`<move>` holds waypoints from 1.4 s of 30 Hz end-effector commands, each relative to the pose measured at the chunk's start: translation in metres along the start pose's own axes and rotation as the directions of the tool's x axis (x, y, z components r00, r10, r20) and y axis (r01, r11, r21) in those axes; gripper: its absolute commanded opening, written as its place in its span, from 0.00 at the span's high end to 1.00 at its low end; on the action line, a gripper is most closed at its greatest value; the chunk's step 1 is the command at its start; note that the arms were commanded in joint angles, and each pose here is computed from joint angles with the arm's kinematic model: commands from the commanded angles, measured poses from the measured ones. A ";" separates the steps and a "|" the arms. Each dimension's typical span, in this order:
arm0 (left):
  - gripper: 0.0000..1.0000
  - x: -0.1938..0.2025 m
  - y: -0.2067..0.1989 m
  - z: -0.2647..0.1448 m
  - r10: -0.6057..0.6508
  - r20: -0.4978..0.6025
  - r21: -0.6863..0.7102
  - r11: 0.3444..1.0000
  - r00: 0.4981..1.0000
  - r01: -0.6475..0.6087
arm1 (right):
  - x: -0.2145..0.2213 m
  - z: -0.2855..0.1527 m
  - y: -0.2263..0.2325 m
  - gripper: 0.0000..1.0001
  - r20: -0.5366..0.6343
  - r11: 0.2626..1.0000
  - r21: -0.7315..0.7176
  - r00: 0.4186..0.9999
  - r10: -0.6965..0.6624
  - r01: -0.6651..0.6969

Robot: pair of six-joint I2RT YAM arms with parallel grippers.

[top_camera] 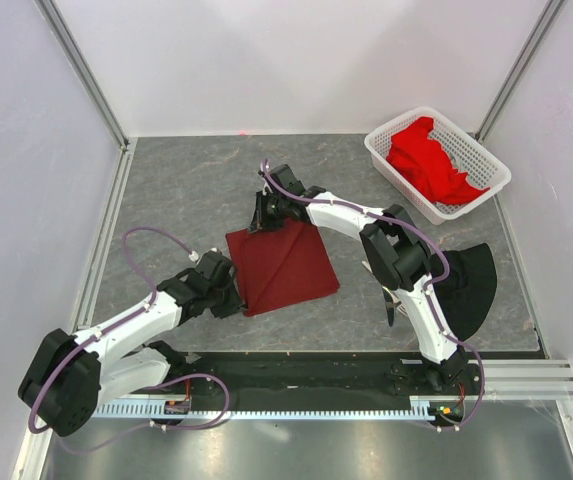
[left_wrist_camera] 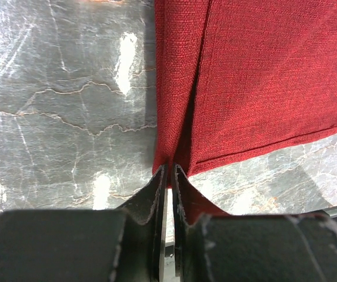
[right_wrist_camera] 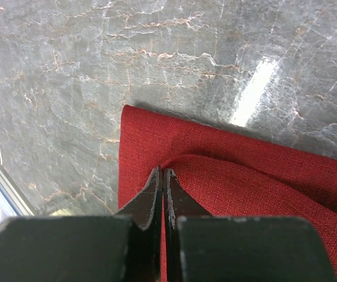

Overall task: Fold the napkin into a case and place the utensils inside
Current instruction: Fold the top corner of the square-folded napkin at the center of the board, then smooth out the upper triangle-folded napkin at the center of the board.

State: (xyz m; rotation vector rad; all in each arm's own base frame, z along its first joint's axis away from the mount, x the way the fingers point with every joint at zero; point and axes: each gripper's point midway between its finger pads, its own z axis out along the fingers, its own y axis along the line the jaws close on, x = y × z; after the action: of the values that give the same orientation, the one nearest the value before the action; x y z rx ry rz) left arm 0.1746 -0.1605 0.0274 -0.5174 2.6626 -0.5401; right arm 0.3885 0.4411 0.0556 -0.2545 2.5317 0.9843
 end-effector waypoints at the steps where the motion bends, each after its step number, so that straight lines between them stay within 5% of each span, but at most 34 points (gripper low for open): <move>1: 0.89 -0.002 0.000 0.001 -0.027 0.015 -0.012 1.000 1.000 0.027 | -0.009 -0.001 0.010 1.00 0.026 0.999 -0.047 1.000 0.006 -0.004; 17: 0.90 -0.004 -0.003 0.001 -0.021 0.022 0.007 1.000 1.000 0.021 | -0.001 0.015 0.025 0.96 -0.008 0.995 -0.099 1.000 0.005 -0.006; 23: 0.84 -0.018 -0.009 -0.019 -0.030 0.080 0.005 1.000 0.996 0.030 | -0.015 0.008 0.034 0.81 0.015 0.993 -0.115 1.000 -0.003 0.005; 34: 0.53 -0.072 -0.062 -0.074 -0.002 0.218 0.107 0.994 0.976 -0.022 | -0.046 -0.053 0.019 0.53 0.077 0.998 -0.062 0.997 -0.028 0.033; 36: 0.52 -0.086 -0.068 -0.065 0.007 0.211 0.098 0.995 0.978 -0.029 | -0.049 -0.075 0.017 0.42 0.103 0.996 -0.051 0.993 -0.066 0.071; 39: 0.53 -0.107 -0.086 -0.055 0.037 0.207 0.131 0.989 0.978 -0.066 | -0.039 -0.095 -0.005 0.38 0.103 0.997 0.000 0.992 -0.077 0.077; 42: 0.62 -0.104 -0.107 -0.034 0.069 0.086 0.207 0.975 0.994 -0.086 | -0.032 -0.107 -0.035 0.38 0.098 0.996 0.039 0.991 -0.089 0.085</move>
State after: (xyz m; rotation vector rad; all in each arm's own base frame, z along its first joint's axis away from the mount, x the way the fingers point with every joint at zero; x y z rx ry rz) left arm 0.2556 -0.1682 0.1271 -0.5385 2.4696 -0.5860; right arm 0.3931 0.3720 0.1053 -0.2382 2.4859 0.9534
